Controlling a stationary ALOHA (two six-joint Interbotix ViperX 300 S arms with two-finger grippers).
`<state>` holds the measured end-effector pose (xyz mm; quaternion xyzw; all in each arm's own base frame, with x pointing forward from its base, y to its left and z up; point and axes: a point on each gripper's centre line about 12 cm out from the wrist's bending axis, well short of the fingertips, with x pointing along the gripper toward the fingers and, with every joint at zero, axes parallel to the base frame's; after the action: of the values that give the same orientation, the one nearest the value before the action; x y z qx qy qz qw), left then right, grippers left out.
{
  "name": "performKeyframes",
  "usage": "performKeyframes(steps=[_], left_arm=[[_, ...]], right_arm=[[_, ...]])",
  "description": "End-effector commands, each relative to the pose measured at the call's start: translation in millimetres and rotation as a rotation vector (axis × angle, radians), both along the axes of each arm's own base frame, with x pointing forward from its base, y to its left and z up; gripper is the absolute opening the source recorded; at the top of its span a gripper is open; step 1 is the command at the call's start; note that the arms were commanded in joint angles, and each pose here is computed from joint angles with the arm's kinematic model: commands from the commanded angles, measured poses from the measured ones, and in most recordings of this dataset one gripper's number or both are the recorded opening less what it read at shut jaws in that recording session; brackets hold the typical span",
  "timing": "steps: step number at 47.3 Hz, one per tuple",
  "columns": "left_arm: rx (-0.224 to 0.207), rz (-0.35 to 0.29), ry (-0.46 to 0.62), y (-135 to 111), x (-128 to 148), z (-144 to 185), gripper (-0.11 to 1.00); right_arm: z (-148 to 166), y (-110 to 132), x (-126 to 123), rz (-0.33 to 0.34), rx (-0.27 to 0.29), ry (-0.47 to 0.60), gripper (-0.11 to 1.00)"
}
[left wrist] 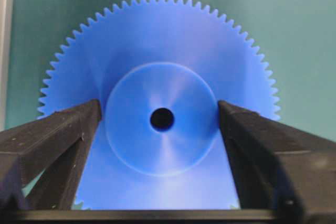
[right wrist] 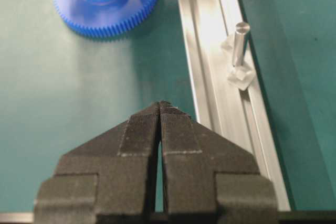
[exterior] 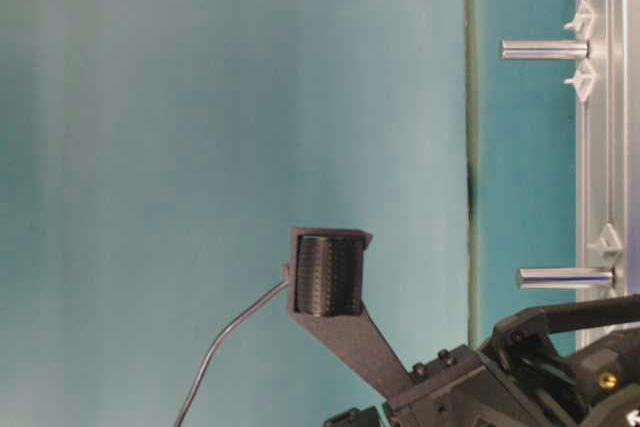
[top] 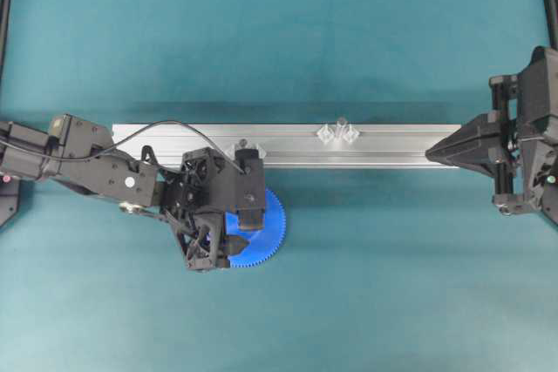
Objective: Find the location of the shaft and insert the large gear.
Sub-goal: 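Close the left gripper on the blue gear's hub, then lift the blue gear and carry it over the rail toward the right shaft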
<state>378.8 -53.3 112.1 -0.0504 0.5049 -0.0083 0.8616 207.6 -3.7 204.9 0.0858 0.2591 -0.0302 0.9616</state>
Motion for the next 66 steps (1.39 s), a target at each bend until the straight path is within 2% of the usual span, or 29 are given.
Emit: performKeyframes(steps=[1, 19, 35, 47, 56, 66], left_arm=[[-0.003, 0.002, -0.028, 0, 5, 11, 0.71], [0.036, -0.071, -0.099, -2, 21, 33, 0.71], [0.032, -0.074, -0.167, -3, 34, 56, 0.71], [0.037, -0.069, -0.276, 4, 43, 94, 0.71], [0.109, -0.114, -0.393, 19, 53, 129, 0.71], [0.212, -0.140, -0.481, 48, 65, 144, 0.71]], right_arm=[[4, 0, 2, -0.006, 0.006, -0.015, 0.02], [4, 0, 1, -0.006, 0.006, -0.015, 0.02], [3, 0, -1, -0.006, 0.006, -0.015, 0.02], [3, 0, -5, -0.006, 0.006, -0.028, 0.02], [5, 0, -8, -0.008, 0.007, -0.043, 0.02], [6, -2, -11, -0.014, 0.007, -0.055, 0.02]])
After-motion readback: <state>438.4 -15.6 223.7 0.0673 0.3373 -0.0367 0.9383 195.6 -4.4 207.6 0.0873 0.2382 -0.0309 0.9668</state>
